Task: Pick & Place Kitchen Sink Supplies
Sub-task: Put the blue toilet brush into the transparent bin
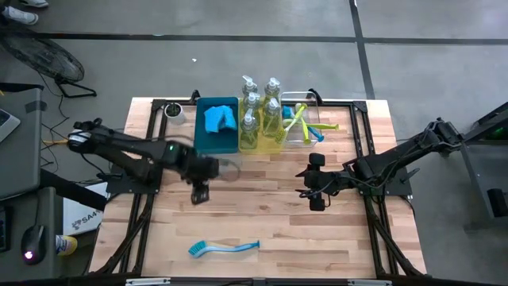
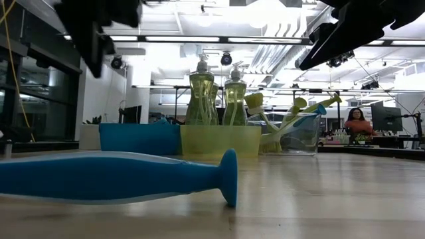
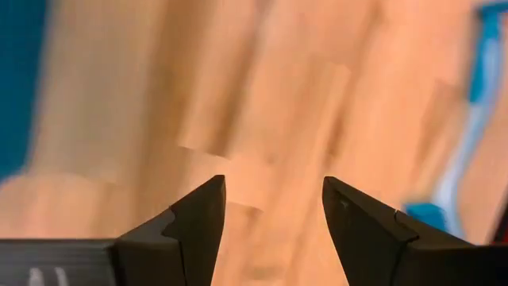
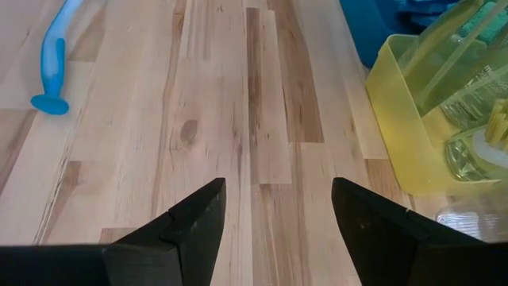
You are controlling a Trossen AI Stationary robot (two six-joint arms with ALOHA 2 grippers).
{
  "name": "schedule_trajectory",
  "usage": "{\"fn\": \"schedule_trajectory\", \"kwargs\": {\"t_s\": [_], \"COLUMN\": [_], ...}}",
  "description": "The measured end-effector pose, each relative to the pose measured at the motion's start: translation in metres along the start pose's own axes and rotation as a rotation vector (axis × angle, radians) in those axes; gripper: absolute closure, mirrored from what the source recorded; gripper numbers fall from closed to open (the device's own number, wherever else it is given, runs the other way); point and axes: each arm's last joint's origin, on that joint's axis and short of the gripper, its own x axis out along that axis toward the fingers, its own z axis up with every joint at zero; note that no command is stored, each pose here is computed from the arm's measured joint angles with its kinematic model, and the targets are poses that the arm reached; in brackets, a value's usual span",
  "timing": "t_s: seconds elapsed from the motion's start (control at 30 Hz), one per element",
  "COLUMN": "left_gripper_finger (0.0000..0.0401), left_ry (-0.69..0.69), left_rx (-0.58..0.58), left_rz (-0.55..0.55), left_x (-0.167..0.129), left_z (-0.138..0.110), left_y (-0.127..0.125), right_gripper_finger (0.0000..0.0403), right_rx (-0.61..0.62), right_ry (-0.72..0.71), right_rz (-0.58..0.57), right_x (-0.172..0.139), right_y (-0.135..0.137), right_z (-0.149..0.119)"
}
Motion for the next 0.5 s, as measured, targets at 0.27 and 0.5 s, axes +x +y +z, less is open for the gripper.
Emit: {"fn": "schedule_trajectory", "kwargs": {"t_s": [0.27, 0.5], "left_gripper_finger": [0.0194, 0.0194], "left_ry": [-0.015, -0.068], "left_rx": [0.031, 0.104], "left_rz": [-0.068, -0.127], "left_x": [-0.001, 0.010], "left_z": [-0.028, -0.046], "left_y": [-0.053, -0.096], "right_gripper_finger": [0.0179, 0.0179], "right_rx": [-0.003, -0.004], "right_ry": [0.002, 0.008], "right_rz": [0.004, 0.004], "right_x": [0.000, 0.000], "right_y": [0.000, 0.000], "right_z": [0.000, -0.001]}}
